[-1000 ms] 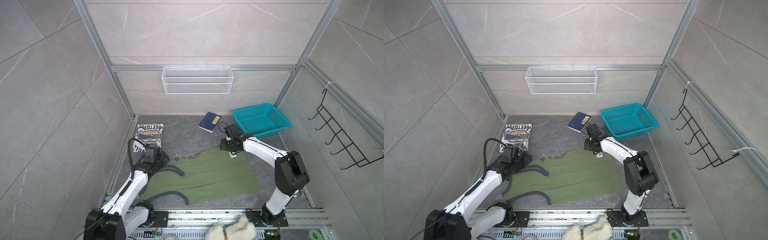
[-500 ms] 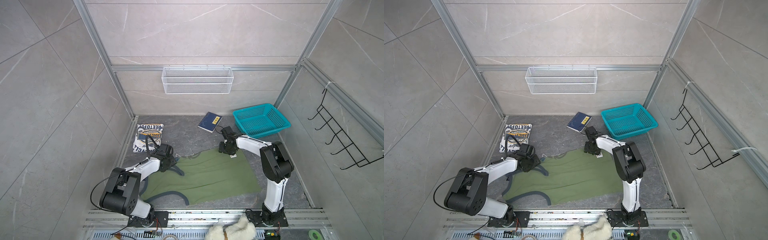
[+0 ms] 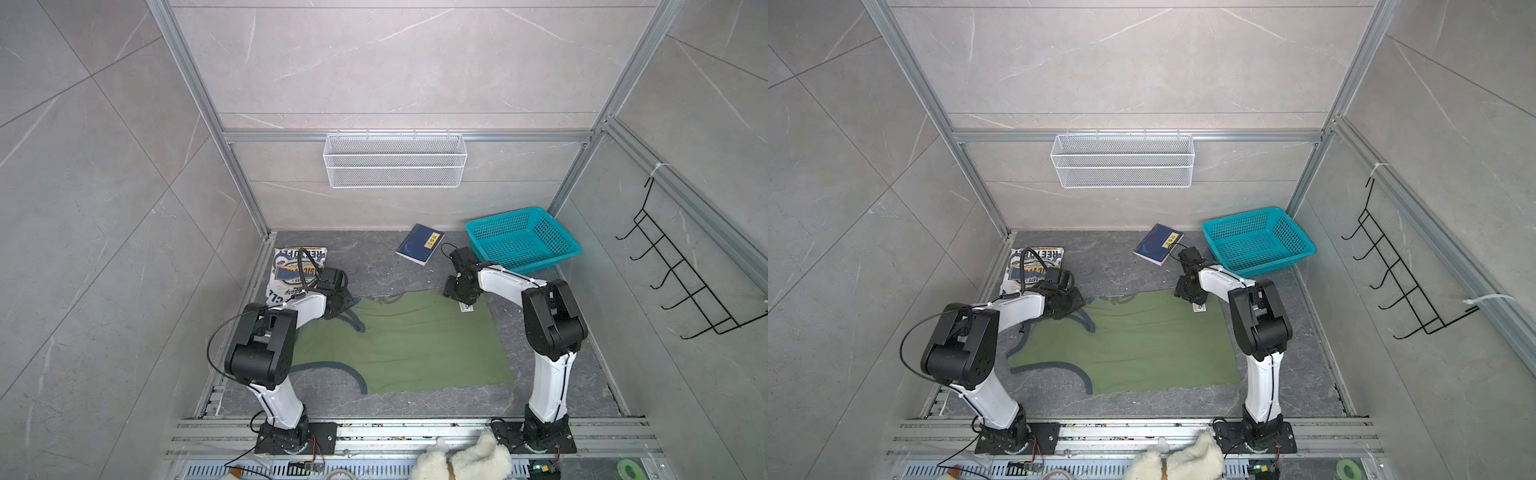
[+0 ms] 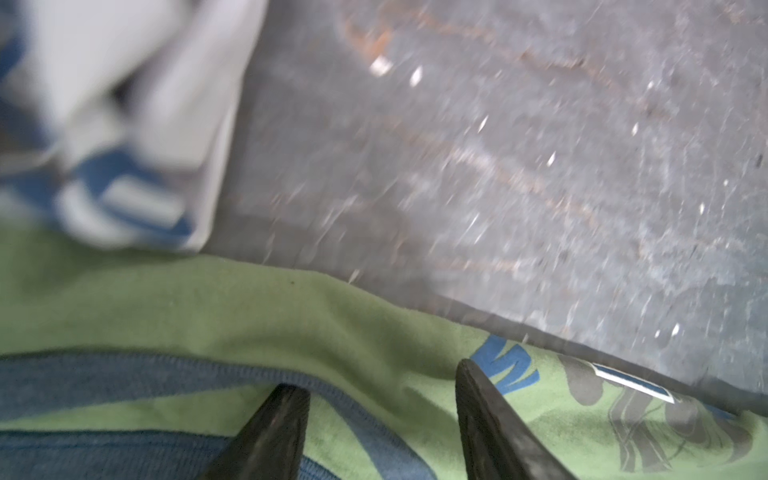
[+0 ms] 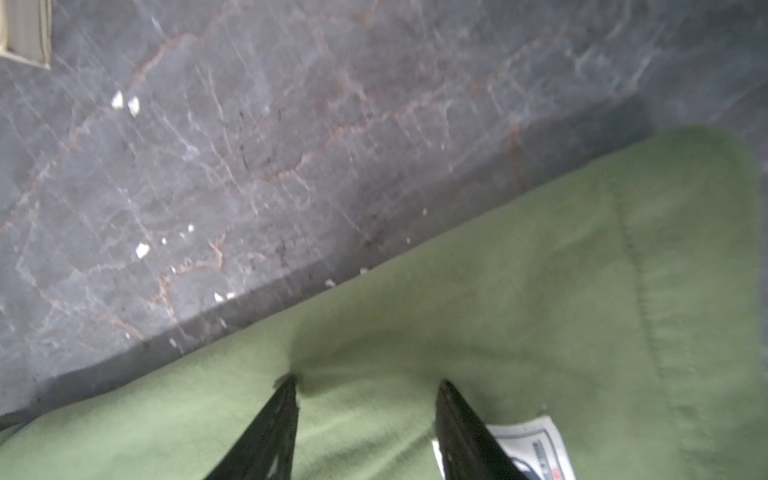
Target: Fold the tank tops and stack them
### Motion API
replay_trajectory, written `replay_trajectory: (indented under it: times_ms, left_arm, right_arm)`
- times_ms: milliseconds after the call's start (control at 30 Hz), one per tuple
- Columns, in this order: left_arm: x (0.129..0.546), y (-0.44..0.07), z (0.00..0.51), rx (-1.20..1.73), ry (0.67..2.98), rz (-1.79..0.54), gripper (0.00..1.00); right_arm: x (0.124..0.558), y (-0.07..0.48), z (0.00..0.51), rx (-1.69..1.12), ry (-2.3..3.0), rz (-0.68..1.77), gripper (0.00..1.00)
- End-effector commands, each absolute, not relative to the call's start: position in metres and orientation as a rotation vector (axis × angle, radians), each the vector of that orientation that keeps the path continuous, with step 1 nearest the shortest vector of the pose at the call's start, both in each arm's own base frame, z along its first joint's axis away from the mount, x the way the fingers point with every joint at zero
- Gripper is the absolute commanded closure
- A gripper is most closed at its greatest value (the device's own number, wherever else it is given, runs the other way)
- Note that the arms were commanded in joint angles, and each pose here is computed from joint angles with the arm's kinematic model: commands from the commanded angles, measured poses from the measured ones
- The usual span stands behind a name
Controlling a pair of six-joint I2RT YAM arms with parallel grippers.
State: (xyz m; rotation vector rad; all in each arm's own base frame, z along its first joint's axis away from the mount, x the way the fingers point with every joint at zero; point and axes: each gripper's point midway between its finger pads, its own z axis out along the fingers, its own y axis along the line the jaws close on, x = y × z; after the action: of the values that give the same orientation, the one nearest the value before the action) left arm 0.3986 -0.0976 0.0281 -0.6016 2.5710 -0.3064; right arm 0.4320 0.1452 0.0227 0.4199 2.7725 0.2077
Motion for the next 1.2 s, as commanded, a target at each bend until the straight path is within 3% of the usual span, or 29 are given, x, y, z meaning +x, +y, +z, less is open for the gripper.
replay_trajectory:
  times_ms: [0,200,467,633,900,1033,1167]
  left_arm:
    - [0.395,-0.099,0.002,-0.552,2.672,-0.275,0.41]
    - [0.379,-0.094,0.019,-0.541,2.679,-0.259,0.41]
    - [0.326,-0.073,0.074,-0.569,2.626,-0.225,0.34]
    - [0.274,-0.050,0.092,-0.708,2.558,-0.217,0.28]
    - [0.211,0.006,0.074,-1.086,2.448,-0.219,0.28]
    - [0.221,-0.020,0.077,-1.023,2.448,-0.447,0.31]
    - [0.207,-0.065,0.077,-0.858,2.599,-0.452,0.32]
  right_arm:
    - [0.422,0.133,-0.006,0.476,2.847,0.123,0.44]
    - [0.417,0.123,0.013,0.471,2.818,0.138,0.45]
    - [0.390,0.109,0.069,0.399,2.730,0.146,0.44]
    - [0.341,0.095,0.092,0.390,2.722,0.149,0.44]
    - [0.260,0.072,0.091,0.482,2.773,0.129,0.43]
    - [0.240,0.061,0.083,0.591,2.776,0.112,0.42]
    - [0.220,0.050,0.070,0.713,2.808,0.085,0.43]
